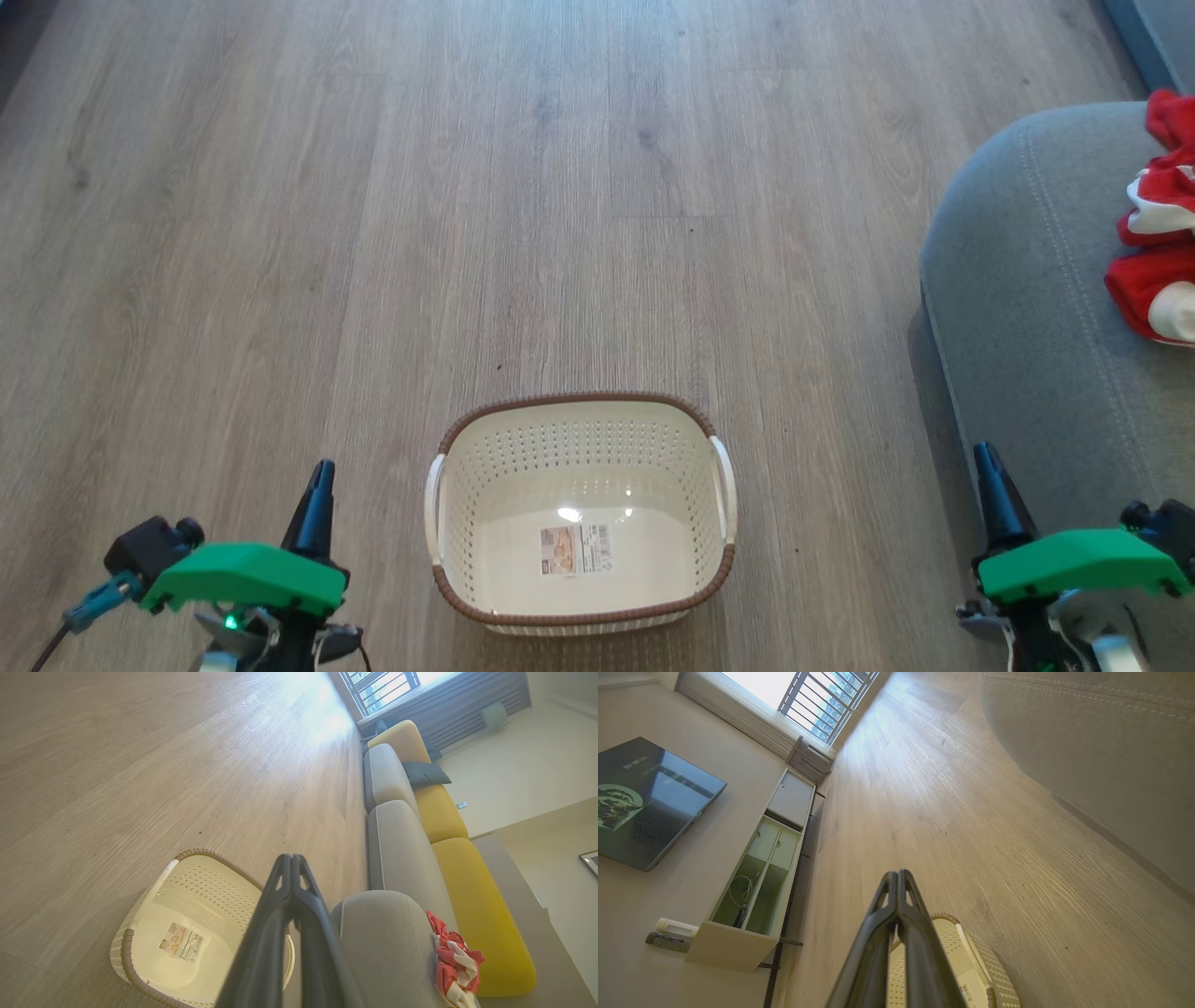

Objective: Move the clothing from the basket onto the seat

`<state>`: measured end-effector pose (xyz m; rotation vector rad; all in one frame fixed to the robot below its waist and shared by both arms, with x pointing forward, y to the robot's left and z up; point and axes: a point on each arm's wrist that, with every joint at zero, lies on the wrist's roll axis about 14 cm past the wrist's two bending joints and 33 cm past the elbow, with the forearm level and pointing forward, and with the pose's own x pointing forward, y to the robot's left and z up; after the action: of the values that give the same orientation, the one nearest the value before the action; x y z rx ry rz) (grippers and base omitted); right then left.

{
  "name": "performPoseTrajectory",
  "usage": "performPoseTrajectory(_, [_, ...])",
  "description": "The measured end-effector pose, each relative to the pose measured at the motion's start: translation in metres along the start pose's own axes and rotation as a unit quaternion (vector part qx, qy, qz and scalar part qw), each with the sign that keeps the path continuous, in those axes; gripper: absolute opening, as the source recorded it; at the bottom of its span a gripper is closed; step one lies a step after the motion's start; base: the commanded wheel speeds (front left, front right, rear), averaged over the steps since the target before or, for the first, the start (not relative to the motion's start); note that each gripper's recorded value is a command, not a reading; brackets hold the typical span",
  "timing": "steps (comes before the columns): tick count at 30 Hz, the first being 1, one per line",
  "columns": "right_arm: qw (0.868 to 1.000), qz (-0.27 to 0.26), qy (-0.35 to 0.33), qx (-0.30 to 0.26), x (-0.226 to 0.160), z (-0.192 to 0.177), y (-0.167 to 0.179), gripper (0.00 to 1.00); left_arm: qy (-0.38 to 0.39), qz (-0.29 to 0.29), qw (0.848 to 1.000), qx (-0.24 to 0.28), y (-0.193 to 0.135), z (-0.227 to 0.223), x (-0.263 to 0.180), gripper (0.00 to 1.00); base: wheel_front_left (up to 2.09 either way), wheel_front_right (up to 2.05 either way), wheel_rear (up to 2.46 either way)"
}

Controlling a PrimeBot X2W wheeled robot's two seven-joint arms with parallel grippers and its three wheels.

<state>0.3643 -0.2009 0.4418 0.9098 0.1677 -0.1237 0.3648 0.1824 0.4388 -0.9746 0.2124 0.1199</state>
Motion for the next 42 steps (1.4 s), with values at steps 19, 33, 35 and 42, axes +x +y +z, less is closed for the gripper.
performPoseTrajectory(19, [0.994, 0.008, -0.003, 0.108, 0.001, 0.007, 0.006, 0.00, 0.000, -0.017, 0.995, -0.098, -0.009, 0.007, 0.002, 0.00, 0.00, 0.00, 0.00])
performPoseTrajectory(33, [0.981, 0.017, -0.006, 0.192, 0.000, 0.013, 0.009, 0.00, -0.003, -0.033, 0.984, -0.172, -0.016, 0.014, 0.002, 0.00, 0.00, 0.00, 0.00])
performPoseTrajectory(35, [0.979, 0.018, -0.008, 0.204, 0.000, 0.014, 0.010, 0.00, -0.002, -0.039, 0.982, -0.182, -0.018, 0.015, 0.002, 0.00, 0.00, 0.00, 0.00])
performPoseTrajectory(42, [0.969, 0.029, -0.010, 0.245, 0.002, 0.019, 0.015, 0.00, -0.003, -0.048, 0.974, -0.219, -0.022, 0.019, 0.003, 0.00, 0.00, 0.00, 0.00])
